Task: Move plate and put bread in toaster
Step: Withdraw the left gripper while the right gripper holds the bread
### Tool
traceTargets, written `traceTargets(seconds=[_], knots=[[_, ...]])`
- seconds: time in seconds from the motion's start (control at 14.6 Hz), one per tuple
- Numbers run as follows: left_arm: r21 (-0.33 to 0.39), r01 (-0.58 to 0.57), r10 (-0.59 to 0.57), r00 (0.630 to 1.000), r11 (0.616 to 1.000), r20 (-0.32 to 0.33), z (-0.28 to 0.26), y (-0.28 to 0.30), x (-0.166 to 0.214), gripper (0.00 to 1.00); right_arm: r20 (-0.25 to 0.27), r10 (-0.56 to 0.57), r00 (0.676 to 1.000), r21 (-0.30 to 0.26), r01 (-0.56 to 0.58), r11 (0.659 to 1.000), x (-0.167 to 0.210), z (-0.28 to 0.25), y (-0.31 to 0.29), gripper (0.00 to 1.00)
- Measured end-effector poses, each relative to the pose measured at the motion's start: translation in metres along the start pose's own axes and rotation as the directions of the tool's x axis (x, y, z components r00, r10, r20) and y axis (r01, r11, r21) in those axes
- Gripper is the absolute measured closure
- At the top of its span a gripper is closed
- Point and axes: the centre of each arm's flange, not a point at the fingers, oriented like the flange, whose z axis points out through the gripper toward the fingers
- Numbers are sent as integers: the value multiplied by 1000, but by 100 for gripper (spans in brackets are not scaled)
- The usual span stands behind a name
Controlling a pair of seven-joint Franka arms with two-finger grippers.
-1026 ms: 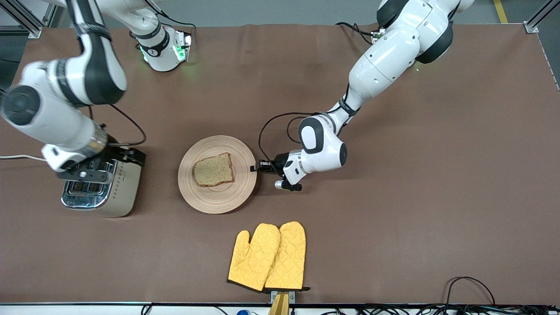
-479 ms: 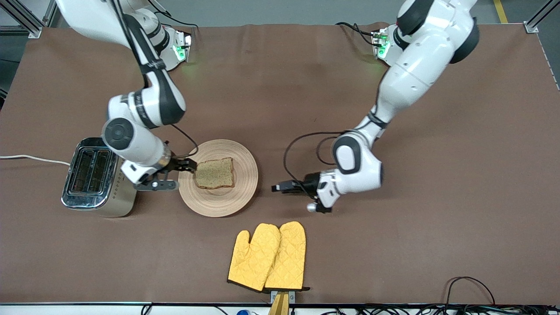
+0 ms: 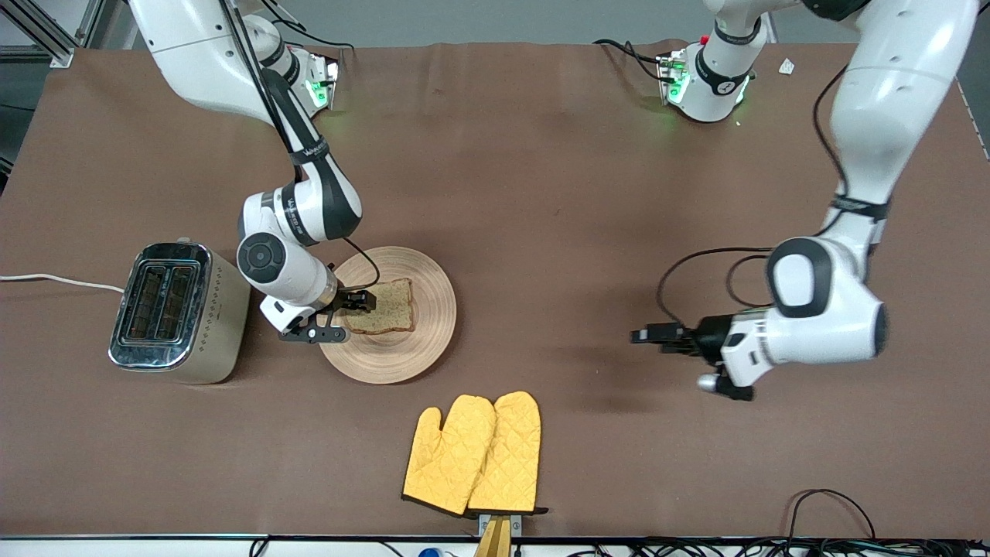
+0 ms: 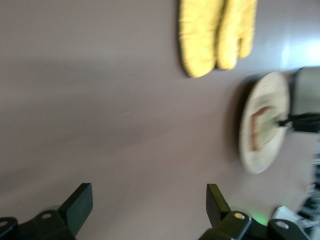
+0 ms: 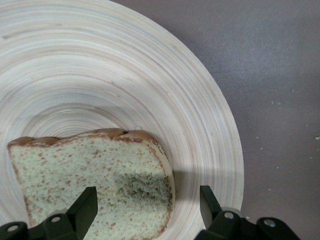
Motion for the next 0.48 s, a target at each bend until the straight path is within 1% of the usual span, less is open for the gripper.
traceTargets(seconds=[0.14, 0.21, 0.27, 0.34, 0.41, 0.48], knots=[[116, -51, 51, 999, 992, 6, -42, -6, -6, 0, 3, 20, 1000, 5, -20, 1000, 2, 1, 8, 22], [181, -82, 81, 997, 980, 10, -65, -2, -10, 0, 4, 27, 1000, 6, -27, 1000, 4, 1, 11, 22], [258, -118, 116, 993, 959, 24, -91, 6, -17, 0, 4, 31, 1000, 6, -31, 1000, 4, 1, 14, 27], [334, -151, 144, 989, 930, 46, -117, 18, -25, 0, 4, 32, 999, 6, -32, 999, 4, 1, 14, 27], [403, -159, 148, 987, 901, 57, -144, 33, -35, 0, 5, 32, 999, 6, -32, 999, 4, 2, 14, 34], [450, -127, 120, 992, 884, 44, -171, 47, -44, 0, 8, 32, 999, 5, -32, 999, 4, 3, 14, 40]])
